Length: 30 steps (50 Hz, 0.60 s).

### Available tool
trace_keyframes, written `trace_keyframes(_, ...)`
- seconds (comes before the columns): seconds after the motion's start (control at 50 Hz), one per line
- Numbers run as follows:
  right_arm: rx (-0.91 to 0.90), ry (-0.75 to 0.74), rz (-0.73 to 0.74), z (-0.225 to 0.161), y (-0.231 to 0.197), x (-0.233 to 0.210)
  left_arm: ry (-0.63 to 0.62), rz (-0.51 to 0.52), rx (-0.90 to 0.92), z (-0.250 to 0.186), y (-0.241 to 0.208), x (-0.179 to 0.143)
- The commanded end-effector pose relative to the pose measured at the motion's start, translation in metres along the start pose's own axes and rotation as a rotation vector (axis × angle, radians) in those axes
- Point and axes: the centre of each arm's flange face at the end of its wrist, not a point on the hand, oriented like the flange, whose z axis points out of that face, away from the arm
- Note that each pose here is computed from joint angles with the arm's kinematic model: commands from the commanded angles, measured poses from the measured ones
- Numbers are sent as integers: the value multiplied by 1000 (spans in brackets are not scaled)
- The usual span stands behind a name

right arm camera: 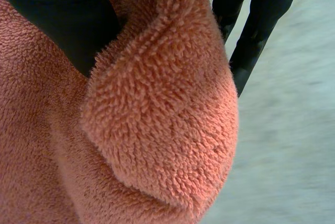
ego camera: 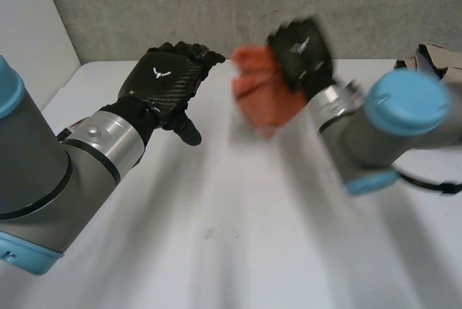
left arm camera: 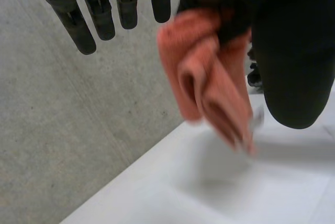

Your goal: Fold the laundry.

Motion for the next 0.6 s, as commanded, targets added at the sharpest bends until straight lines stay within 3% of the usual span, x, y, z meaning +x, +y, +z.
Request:
trace_keyframes(0.02, 192, 234, 8, 31, -8, 117, 15, 3, 25, -2, -6, 3)
trace_keyframes(0.14, 209, 432, 51, 26, 40, 239, 34, 3, 26, -3, -5, 7)
trace_keyframes(0.28, 112, 498, 94, -7, 142, 304, 39, 2, 22, -4, -4, 9)
trace_keyframes(0.4, -58, 332, 173, -51, 237, 295, 49, -1, 13, -4, 0, 12)
trace_keyframes(0.46, -123, 287, 210, -74, 264, 289, 54, -2, 11, -4, 0, 14)
trace_keyframes(0.6, -155, 300, 209, -98, 275, 302, 59, 0, 11, -4, 0, 16)
